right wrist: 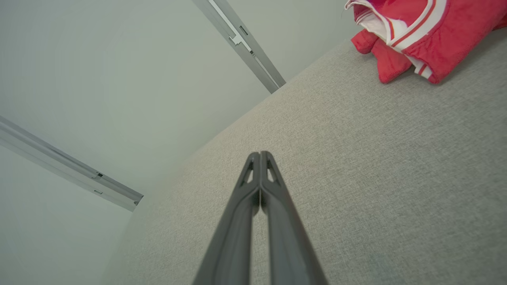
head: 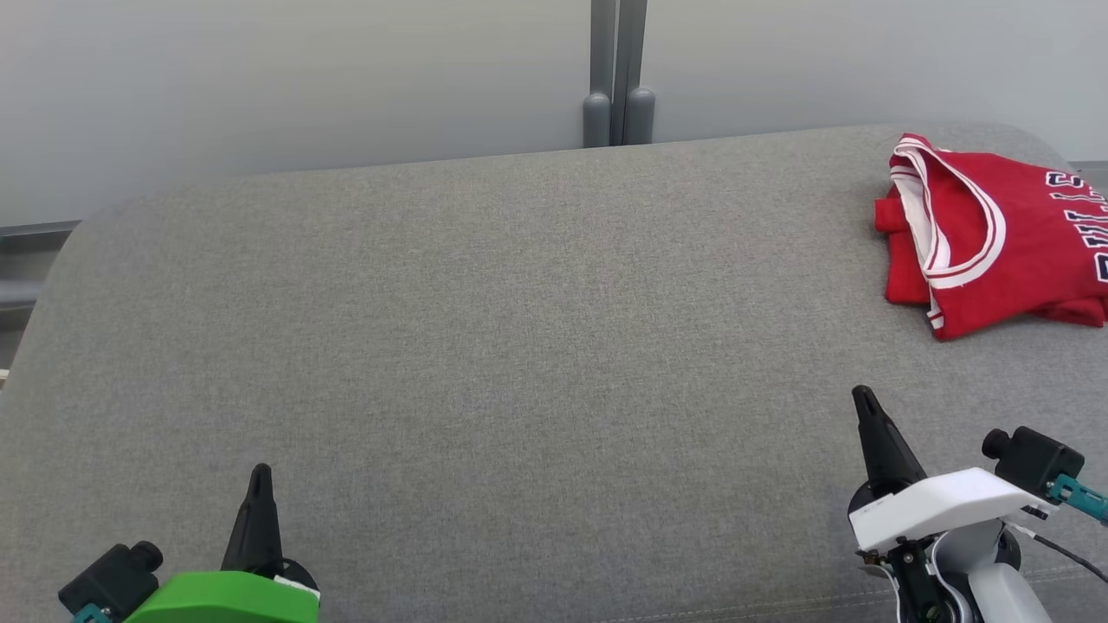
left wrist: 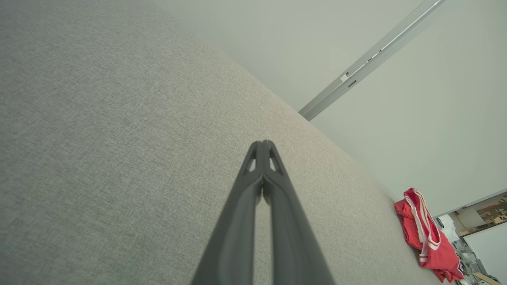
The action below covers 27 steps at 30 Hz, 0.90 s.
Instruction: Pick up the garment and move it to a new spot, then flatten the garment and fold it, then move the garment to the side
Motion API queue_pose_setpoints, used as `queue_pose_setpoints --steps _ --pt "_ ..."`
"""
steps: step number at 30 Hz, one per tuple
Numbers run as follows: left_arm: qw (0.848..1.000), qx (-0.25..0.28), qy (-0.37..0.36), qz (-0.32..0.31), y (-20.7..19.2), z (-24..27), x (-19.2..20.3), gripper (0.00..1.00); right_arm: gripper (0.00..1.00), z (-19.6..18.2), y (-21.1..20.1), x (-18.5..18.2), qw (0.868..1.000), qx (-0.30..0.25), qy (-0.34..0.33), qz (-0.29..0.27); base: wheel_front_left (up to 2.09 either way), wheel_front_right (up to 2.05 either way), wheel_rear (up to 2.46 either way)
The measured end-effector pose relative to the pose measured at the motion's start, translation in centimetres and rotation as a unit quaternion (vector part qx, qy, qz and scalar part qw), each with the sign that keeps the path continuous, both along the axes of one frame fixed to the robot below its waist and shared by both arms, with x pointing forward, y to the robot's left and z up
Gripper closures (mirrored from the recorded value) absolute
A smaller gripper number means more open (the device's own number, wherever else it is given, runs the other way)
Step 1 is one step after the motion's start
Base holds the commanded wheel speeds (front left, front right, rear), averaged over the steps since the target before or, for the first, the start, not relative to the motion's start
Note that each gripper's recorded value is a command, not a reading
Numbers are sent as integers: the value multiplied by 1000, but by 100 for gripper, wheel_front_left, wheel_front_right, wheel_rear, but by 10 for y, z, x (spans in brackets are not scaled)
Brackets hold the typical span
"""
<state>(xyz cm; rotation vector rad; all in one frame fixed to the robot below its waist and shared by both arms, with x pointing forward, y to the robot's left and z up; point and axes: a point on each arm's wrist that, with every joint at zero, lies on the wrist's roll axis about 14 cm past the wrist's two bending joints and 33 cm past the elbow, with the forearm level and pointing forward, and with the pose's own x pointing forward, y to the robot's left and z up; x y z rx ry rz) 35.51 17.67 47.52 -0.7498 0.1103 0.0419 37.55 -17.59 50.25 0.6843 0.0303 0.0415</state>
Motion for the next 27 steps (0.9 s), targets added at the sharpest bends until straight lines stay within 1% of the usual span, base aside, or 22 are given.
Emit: queue_pose_setpoints --steps 14,27 --pt "996 -85 2 10 4 2 3 100 100 -1 -8 1 996 91 8 -11 0 0 0" --pt "987 -160 -2 16 6 6 7 100 100 -1 -13 1 985 171 14 -17 0 0 0"
